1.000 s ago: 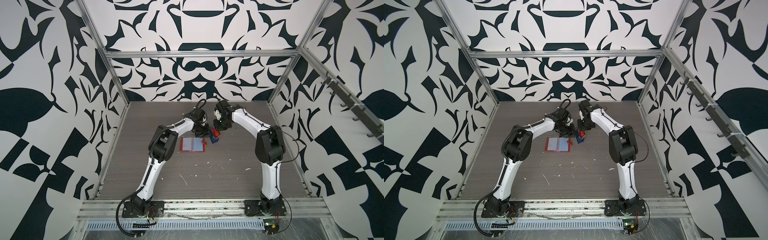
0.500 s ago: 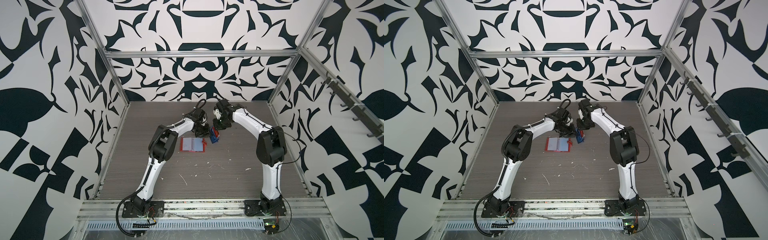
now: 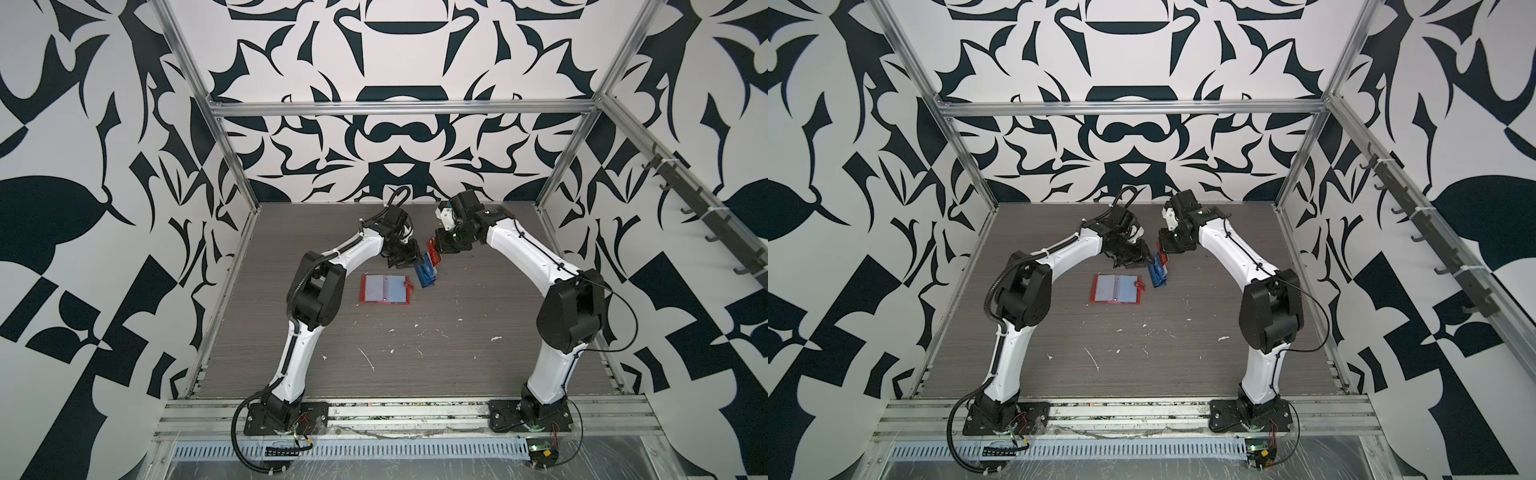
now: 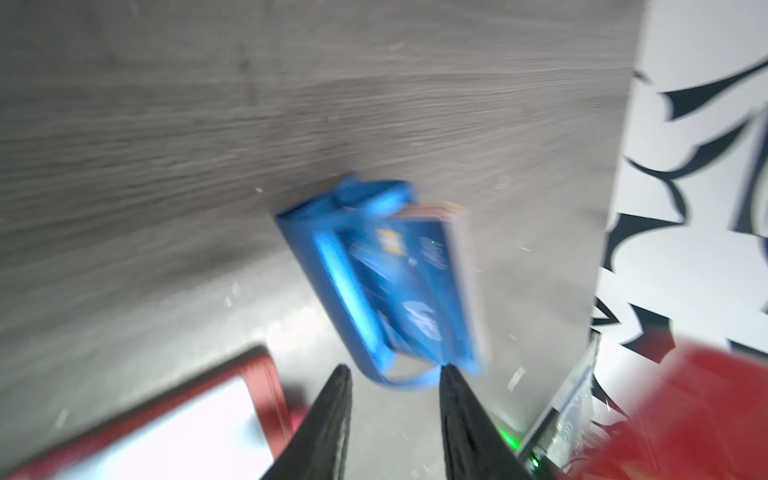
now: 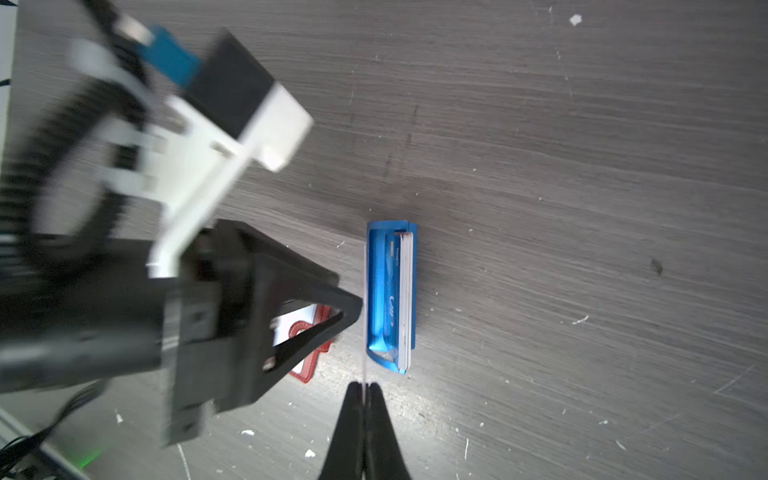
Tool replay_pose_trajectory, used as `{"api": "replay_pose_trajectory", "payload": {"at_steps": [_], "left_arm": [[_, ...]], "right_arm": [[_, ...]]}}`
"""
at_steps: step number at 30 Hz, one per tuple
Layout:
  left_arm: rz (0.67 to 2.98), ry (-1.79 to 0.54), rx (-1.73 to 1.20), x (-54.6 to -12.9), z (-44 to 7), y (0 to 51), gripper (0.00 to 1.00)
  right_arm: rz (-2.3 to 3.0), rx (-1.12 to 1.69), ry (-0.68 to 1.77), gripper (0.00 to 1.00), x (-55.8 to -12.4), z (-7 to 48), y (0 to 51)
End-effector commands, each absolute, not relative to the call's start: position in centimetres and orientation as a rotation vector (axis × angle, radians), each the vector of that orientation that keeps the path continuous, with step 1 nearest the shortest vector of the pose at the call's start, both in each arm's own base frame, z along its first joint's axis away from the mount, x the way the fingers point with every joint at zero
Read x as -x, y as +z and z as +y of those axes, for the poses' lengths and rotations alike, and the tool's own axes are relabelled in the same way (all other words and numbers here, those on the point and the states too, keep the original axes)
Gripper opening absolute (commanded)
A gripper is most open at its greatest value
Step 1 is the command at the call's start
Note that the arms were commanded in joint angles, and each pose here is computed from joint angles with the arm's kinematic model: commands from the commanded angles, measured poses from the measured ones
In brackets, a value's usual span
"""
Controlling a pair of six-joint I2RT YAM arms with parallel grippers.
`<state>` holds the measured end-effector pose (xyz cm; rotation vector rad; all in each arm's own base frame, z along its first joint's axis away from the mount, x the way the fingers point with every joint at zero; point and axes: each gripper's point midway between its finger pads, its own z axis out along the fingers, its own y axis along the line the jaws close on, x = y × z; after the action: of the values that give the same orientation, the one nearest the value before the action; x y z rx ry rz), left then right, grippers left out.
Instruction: Put the credit cards into the card holder
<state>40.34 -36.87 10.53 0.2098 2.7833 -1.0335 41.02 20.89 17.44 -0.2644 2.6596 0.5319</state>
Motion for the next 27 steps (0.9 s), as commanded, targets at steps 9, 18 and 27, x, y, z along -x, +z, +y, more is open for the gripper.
{"api": "replay_pose_trajectory", "payload": {"at_steps": [9, 18, 27], "left_arm": [[2.776, -0.761, -0.102, -36.6, -26.0, 11.7, 0.39], [2.808, -0.810, 0.147, -34.5, -18.8, 7.3, 0.39], [2.858, -0.817, 0.220, -34.7, -18.6, 3.9, 0.38]], "right_arm": [[2.614, 0.242, 0.938, 0.00, -36.9, 25.7, 16.4], [2.643, 0.258, 1.098, 0.00, -35.2, 30.6, 13.0], [2.716, 0.266, 1.122, 0.00, -35.6, 33.3, 9.8]]}}
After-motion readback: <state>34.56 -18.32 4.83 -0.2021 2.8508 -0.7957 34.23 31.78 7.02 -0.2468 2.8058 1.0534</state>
